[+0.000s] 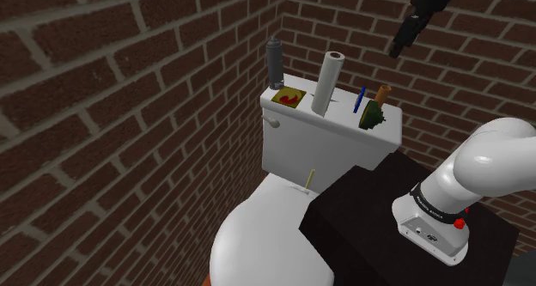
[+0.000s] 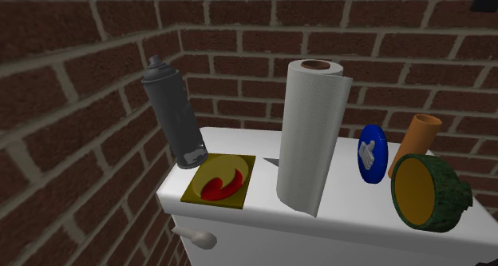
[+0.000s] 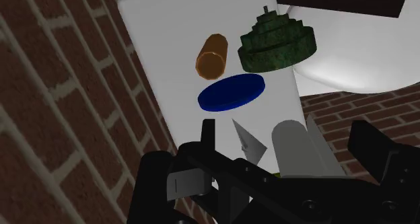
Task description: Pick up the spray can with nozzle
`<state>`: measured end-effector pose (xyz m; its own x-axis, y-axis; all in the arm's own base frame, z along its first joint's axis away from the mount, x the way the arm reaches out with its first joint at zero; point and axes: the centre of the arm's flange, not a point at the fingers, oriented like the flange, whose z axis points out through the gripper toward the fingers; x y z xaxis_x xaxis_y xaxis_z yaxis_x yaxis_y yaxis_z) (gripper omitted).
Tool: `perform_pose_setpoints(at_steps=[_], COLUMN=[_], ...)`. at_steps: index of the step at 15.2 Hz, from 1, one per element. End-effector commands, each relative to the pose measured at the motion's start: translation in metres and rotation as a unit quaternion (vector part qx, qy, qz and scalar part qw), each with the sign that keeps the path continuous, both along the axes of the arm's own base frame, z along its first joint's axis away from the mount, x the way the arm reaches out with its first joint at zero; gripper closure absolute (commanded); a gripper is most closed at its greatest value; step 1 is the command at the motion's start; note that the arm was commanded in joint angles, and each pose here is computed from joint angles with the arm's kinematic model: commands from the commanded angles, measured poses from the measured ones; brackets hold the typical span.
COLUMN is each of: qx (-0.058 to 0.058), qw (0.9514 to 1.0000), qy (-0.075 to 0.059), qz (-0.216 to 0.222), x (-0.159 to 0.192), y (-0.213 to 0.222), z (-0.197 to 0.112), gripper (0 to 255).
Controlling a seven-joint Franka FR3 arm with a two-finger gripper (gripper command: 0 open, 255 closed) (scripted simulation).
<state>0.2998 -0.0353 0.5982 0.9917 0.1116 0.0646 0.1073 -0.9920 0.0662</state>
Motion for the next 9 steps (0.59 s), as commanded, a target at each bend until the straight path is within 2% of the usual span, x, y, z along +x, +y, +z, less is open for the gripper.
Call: perform_pose_setpoints(at_steps=[1, 9], qx=[0.000, 0.019], qw=[1.0000, 0.9980], qy=[0.000, -0.008], qz=[0.000, -0.059], x=[0.000, 0.087], y=[0.000, 0.048], z=[0.000, -0.022], gripper=[0, 0])
